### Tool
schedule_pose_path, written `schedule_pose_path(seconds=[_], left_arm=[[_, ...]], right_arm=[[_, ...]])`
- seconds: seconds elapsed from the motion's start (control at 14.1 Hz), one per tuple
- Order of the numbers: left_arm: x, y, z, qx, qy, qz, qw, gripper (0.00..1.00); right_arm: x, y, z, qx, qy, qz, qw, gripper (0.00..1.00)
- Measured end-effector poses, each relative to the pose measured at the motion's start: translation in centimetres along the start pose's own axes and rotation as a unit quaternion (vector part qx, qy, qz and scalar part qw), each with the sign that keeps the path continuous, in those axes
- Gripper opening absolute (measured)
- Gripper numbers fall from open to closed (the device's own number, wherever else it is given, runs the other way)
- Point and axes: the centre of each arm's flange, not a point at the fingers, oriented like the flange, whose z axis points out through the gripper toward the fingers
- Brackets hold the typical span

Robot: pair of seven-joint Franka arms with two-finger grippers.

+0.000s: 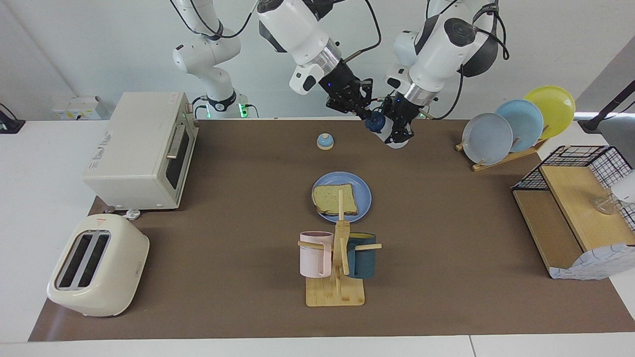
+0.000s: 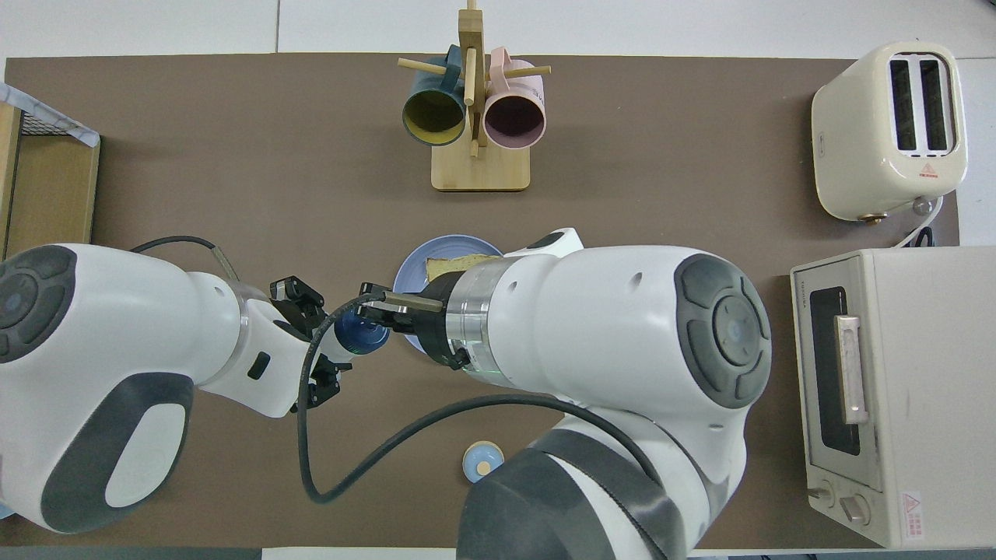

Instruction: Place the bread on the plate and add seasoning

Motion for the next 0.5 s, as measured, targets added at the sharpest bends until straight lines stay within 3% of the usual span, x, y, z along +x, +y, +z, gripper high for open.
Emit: schedule_pose_path(seconds=[0.5], left_arm=[[0.23,-0.18,-0.41,0.011,0.008,-0.001,1.000,0.45]], right_arm=[[1.02,0.11,-0.36,0.006,0.003,0.050,0.999,0.15]])
